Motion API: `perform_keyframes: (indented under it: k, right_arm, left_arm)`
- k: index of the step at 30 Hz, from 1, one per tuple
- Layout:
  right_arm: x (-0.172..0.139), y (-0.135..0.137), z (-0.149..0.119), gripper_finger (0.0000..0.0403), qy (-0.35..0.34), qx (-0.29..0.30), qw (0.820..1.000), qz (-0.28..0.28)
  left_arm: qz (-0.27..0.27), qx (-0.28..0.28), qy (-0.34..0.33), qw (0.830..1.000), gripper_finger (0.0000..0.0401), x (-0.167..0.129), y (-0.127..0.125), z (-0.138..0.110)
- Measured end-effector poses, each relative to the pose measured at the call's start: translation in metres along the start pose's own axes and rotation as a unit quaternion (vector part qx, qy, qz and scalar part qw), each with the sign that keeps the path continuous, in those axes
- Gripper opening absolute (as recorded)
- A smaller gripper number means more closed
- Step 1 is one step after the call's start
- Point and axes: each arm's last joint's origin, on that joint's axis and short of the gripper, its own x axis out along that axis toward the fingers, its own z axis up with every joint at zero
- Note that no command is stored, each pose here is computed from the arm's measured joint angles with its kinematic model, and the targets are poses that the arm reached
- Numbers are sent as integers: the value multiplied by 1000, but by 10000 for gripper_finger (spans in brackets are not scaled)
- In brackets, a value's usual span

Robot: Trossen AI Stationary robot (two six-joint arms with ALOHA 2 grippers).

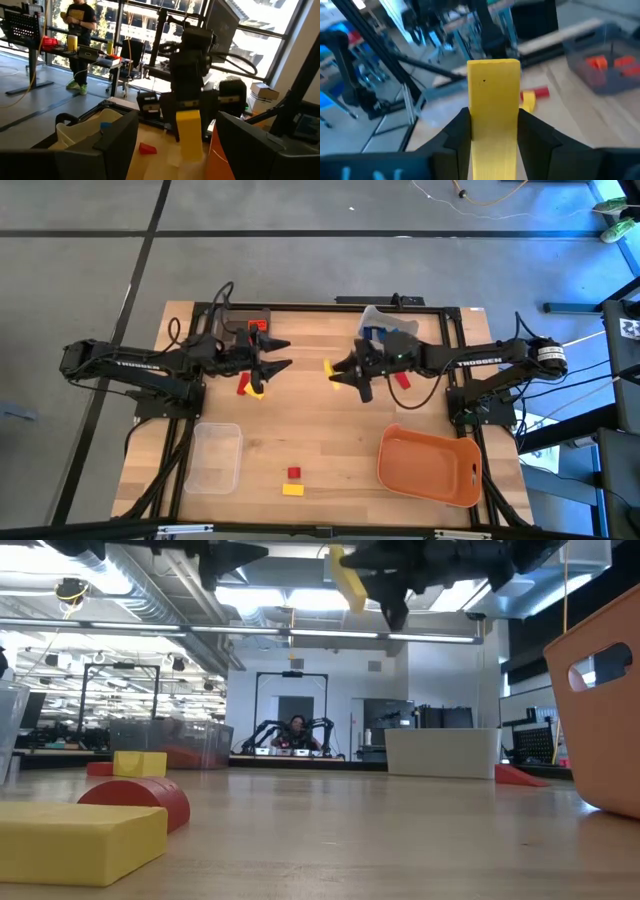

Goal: Sort & place blocks by color
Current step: Put the top right yellow block into the transparent bin

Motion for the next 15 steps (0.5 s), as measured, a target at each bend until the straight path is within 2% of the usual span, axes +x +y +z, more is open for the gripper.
perform_keyframes:
  k: [15]
  right_arm:
    - [0, 0, 1, 124, -7, -1, 1000, -3]
  left_arm:
    - [4, 2, 15, 1000, 260, 2, 1, -4]
